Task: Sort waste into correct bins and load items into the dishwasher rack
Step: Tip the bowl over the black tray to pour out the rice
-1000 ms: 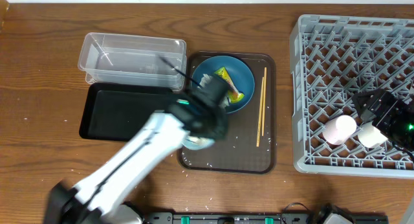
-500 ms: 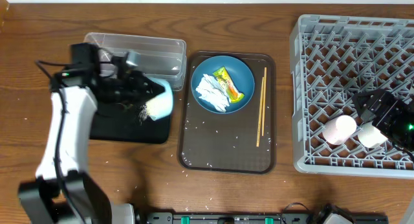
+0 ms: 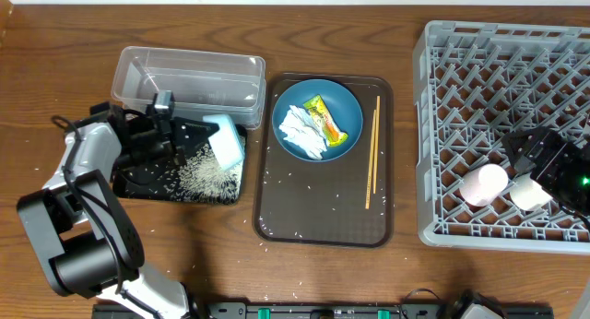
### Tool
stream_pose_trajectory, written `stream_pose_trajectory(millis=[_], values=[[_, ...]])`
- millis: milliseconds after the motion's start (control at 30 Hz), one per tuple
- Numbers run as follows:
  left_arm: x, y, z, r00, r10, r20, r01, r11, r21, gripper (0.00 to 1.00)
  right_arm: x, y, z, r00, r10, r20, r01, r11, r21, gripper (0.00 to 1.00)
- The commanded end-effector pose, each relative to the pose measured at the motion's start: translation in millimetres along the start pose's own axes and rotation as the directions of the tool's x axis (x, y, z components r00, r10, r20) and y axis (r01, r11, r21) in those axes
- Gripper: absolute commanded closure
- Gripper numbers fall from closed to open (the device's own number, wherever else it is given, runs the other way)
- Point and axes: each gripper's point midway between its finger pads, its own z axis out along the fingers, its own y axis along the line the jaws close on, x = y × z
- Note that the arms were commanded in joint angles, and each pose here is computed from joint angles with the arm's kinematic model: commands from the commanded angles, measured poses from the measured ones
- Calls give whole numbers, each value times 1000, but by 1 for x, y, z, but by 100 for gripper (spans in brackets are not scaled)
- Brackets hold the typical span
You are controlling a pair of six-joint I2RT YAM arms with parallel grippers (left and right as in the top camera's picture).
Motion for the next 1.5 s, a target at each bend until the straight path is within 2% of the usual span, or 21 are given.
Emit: stream_pose_trajectory(millis=[0, 367, 433, 467, 533, 600, 633, 733, 800, 867, 933, 1000, 1033, 1067, 1167, 1300, 1400, 1467], values=[[-4, -12, -8, 998, 50, 34, -51, 997, 55, 94, 0, 3, -1, 1000, 4, 1, -4, 1000, -4, 10], [1, -12, -7, 997, 69, 29, -70, 996, 54, 94, 0, 3, -1, 1000, 4, 1, -4, 1000, -4, 9], [0, -10, -7, 993, 116, 31, -118, 992, 47, 94, 0, 3, -1, 1000, 4, 1, -4, 1000, -4, 9], [0, -6, -7, 994, 109, 26, -110, 994, 20, 94, 0, 3, -1, 1000, 5, 1, -5, 1000, -4, 9], [7, -13, -7, 1000, -18, 19, 17, 998, 57, 94, 0, 3, -1, 1000, 5, 1, -5, 1000, -4, 10], [12, -14, -5, 993, 115, 12, -115, 993, 29, 94, 0, 3, -1, 1000, 5, -1, -5, 1000, -4, 9], [12, -10, -6, 992, 125, 9, -125, 992, 4, 94, 0, 3, -1, 1000, 5, 0, -5, 1000, -4, 9], [13, -21, -10, 999, 15, 28, -17, 998, 57, 94, 0, 3, -1, 1000, 13, 0, -13, 1000, -4, 9], [15, -20, -9, 995, 93, 24, -94, 995, 36, 94, 0, 3, -1, 1000, 13, -1, -13, 1000, -4, 9], [12, -11, -11, 997, 79, 18, -79, 997, -8, 94, 0, 3, -1, 1000, 13, -1, -13, 1000, -4, 9], [12, -21, -11, 995, 90, 36, -92, 994, 55, 94, 1, 3, -1, 1000, 14, -3, -14, 1000, -4, 9], [12, -17, -10, 988, 149, 32, -150, 988, 32, 94, 1, 2, -1, 1000, 15, -4, -15, 1000, -4, 9], [13, -21, -11, 993, 111, 38, -113, 992, 56, 94, 1, 2, -1, 1000, 15, -4, -15, 1000, -4, 9], [18, -22, -10, 997, 77, 30, -79, 995, 56, 94, 1, 3, -1, 1000, 15, -4, -15, 1000, -4, 9], [34, -24, -4, 968, 249, -14, -249, 969, 14, 94, 2, 2, -1, 1000, 18, -9, -18, 1000, -3, 9], [47, -28, 1, 977, 206, -56, -207, 978, -9, 94, 2, 2, -1, 1000, 18, -9, -18, 1000, -3, 9], [64, -38, 9, 961, 251, -114, -257, 966, -42, 94, 2, 2, -1, 1000, 18, -9, -18, 1000, -3, 9], [77, -41, 14, 950, 258, -178, -281, 953, -116, 94, 2, 2, -1, 1000, 18, -9, -18, 1000, -3, 9]])
